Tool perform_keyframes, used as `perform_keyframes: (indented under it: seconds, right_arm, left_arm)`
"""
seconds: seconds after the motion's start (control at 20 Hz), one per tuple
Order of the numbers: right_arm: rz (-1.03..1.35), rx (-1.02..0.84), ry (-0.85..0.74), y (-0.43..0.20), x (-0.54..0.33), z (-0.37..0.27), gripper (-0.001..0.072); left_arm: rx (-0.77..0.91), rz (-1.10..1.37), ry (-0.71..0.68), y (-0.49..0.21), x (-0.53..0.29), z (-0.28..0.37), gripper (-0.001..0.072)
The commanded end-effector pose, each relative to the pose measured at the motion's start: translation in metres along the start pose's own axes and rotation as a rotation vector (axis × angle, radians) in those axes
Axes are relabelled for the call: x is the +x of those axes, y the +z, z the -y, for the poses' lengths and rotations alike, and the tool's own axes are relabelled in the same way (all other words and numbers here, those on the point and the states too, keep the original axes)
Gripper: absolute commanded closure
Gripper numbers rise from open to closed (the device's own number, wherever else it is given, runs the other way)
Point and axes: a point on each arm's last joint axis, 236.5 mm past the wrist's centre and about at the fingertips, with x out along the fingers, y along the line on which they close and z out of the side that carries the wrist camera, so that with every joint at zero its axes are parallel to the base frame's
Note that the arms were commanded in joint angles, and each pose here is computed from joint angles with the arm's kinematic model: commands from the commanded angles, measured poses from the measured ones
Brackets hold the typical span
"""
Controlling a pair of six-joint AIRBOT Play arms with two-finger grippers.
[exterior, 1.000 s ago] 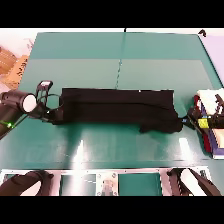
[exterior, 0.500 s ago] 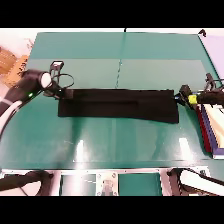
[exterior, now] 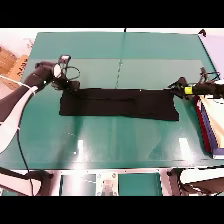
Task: Fold the shirts.
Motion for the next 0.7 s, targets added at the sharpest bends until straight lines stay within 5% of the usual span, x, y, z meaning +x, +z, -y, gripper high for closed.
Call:
perform_keyframes:
  seconds: [0.0,0.35,0.45,0.65]
  right_arm:
    - [-0.021,-0.063,-0.002,0.018,-0.036,0.011,0.0193]
    - [-0.256,-0.055,-0.040,-0.020,-0.045,0.087,0.0128]
    - [-0.331,-0.047,-0.013,-0.035,-0.023,0.096,0.0126]
    - [-0.400,-0.051,0.094,-0.052,0.017,0.083,0.0125]
  left_arm:
    - [-0.025,-0.010,0.059,0.019,-0.026,-0.030,0.0016]
    - [-0.199,-0.052,-0.027,0.027,-0.059,-0.051,0.0058]
    - [-0.164,-0.050,-0.066,0.028,-0.059,-0.041,0.0693]
    - [-0.175,-0.037,-0.182,0.033,-0.063,-0.014,0.0677]
